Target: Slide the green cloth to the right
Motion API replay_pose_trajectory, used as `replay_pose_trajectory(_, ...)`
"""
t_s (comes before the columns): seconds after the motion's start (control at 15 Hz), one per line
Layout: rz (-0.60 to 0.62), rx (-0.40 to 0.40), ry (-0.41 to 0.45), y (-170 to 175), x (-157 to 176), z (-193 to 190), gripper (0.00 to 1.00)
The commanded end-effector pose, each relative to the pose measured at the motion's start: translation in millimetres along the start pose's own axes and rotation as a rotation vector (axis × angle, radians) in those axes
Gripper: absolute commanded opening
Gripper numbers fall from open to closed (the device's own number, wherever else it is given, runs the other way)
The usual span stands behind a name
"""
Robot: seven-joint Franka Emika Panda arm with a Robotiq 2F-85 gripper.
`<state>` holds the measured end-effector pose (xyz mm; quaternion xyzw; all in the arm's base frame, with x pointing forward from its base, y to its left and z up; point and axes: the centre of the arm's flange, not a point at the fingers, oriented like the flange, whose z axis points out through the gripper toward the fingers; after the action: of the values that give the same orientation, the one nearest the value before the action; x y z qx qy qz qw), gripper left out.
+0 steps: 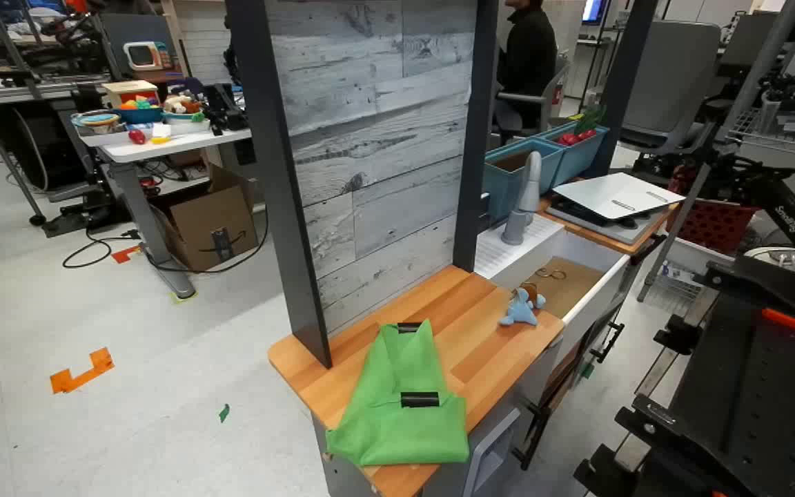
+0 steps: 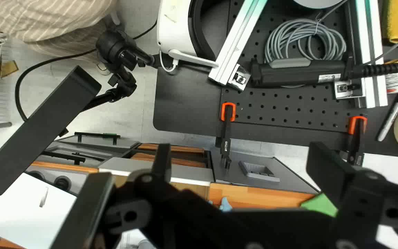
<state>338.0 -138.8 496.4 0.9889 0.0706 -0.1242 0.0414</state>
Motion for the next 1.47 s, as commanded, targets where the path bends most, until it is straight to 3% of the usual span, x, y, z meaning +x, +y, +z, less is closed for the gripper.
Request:
replay_pose_trajectory(0.0, 0.000, 0.000, 0.000, 0.0, 0.0, 0.0, 1.00)
replay_pose_trajectory(1.2, 0.000, 0.000, 0.000, 0.0, 0.0, 0.0, 1.00)
replay_pose_trajectory(1.4, 0.033, 0.006, 0.053, 5.1, -5.0, 9.9, 1.00)
